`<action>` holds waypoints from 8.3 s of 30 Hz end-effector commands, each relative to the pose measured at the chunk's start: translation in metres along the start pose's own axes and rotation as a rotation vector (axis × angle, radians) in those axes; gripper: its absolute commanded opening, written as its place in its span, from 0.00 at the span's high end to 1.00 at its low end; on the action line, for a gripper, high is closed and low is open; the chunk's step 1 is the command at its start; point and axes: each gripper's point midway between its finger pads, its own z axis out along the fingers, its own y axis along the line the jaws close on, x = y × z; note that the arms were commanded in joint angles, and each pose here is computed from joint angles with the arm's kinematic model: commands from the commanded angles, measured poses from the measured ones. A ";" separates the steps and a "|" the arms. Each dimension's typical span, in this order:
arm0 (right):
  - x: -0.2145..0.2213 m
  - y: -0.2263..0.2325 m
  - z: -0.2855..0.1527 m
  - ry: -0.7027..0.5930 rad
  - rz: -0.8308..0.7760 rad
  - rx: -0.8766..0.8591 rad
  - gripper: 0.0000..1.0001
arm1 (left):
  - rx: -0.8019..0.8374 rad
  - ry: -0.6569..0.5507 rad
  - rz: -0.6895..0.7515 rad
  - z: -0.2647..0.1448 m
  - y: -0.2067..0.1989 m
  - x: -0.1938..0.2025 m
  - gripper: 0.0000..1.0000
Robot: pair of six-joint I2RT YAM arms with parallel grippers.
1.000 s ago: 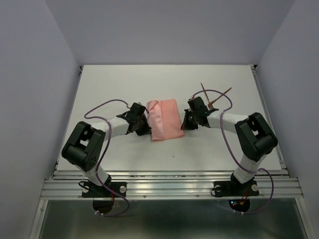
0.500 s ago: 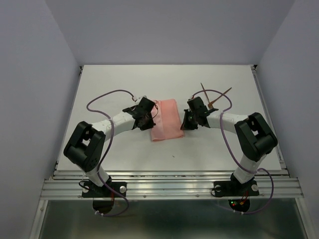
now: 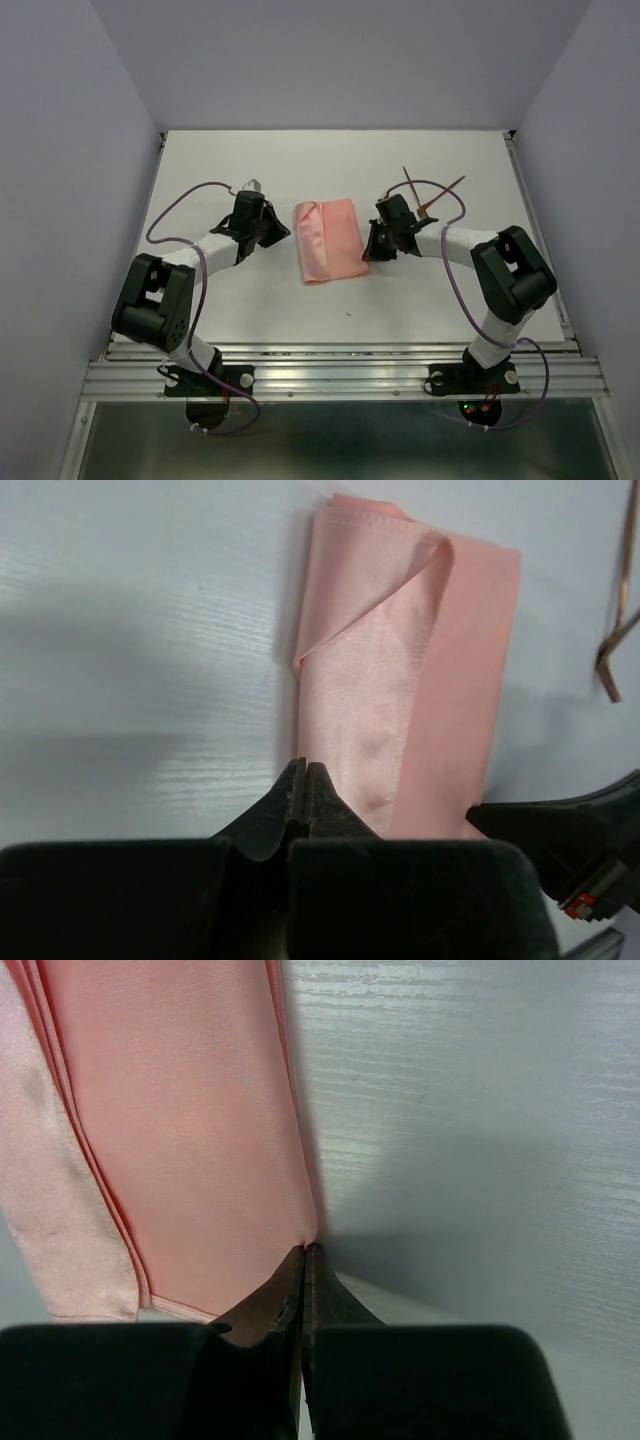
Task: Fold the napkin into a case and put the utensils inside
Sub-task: Smooth out the 2/3-rectangle-folded napkin at the center of the board, then pick up the 2/3-rectangle-folded napkin at the center of the board.
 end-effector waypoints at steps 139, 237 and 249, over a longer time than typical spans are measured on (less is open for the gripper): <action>-0.038 0.039 -0.041 -0.092 -0.046 -0.053 0.75 | 0.300 0.301 -0.017 -0.013 -0.013 0.112 1.00; -0.144 -0.006 0.093 -0.098 -0.103 0.185 0.65 | -0.100 0.202 0.376 0.134 -0.082 -0.026 0.86; -0.140 -0.032 0.097 -0.105 -0.144 0.291 0.67 | -0.097 0.211 0.348 0.136 -0.074 -0.026 1.00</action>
